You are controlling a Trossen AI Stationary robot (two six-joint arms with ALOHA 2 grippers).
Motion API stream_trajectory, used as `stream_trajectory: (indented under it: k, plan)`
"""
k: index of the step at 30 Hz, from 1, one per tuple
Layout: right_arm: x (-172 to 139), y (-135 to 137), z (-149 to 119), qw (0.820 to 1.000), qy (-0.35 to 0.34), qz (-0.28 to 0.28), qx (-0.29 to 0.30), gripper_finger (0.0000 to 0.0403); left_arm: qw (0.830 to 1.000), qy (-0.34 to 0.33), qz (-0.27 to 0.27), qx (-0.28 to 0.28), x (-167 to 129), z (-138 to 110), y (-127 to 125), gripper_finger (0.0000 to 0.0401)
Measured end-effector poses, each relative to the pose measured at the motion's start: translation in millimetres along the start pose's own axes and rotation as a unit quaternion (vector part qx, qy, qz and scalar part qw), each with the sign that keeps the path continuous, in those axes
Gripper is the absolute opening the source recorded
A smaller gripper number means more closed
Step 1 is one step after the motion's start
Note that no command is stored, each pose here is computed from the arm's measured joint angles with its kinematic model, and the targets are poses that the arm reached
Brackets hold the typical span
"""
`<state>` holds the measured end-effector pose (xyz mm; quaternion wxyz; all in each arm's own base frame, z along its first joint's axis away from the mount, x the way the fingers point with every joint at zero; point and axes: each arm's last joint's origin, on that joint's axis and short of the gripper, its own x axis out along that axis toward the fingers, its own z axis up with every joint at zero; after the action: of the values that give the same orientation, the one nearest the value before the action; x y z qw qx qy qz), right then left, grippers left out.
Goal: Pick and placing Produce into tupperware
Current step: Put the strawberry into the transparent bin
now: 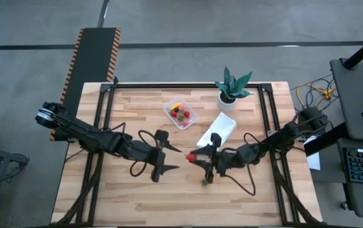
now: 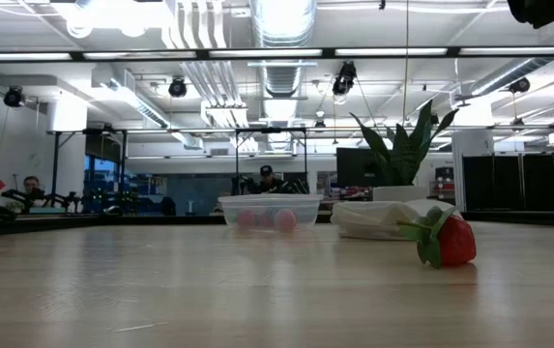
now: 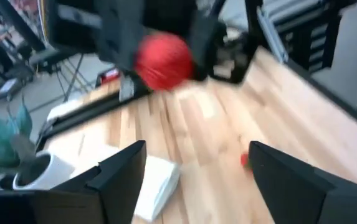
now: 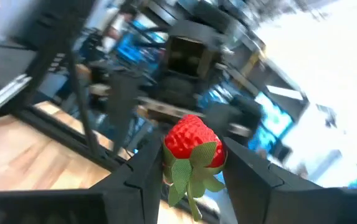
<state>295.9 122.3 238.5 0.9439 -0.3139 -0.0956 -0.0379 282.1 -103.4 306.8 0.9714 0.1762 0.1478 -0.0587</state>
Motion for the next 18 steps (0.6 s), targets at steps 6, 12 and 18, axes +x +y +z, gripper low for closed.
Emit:
stream_trajectory:
  k: [6, 12, 18]
  plan:
    - [-2.5, -12.4, -1.0, 0.992, 0.082, -0.069, 0.073, 0.0134, 0.999, 0.037, 0.011, 0.008, -0.3, -6.8, -0.6, 0.0171]
    - [6.8, -42.0, -6.1, 0.953, 0.236, -0.066, 0.18, 0.0126, 0.996, 0.055, 0.062, 0.011, -2.1, -10.5, 3.2, 0.0078]
    - [18.2, -80.9, -25.3, 0.87, 0.416, -0.046, 0.261, 0.0125, 0.997, 0.048, 0.067, 0.009, -11.7, -34.5, 0.9, 0.0036]
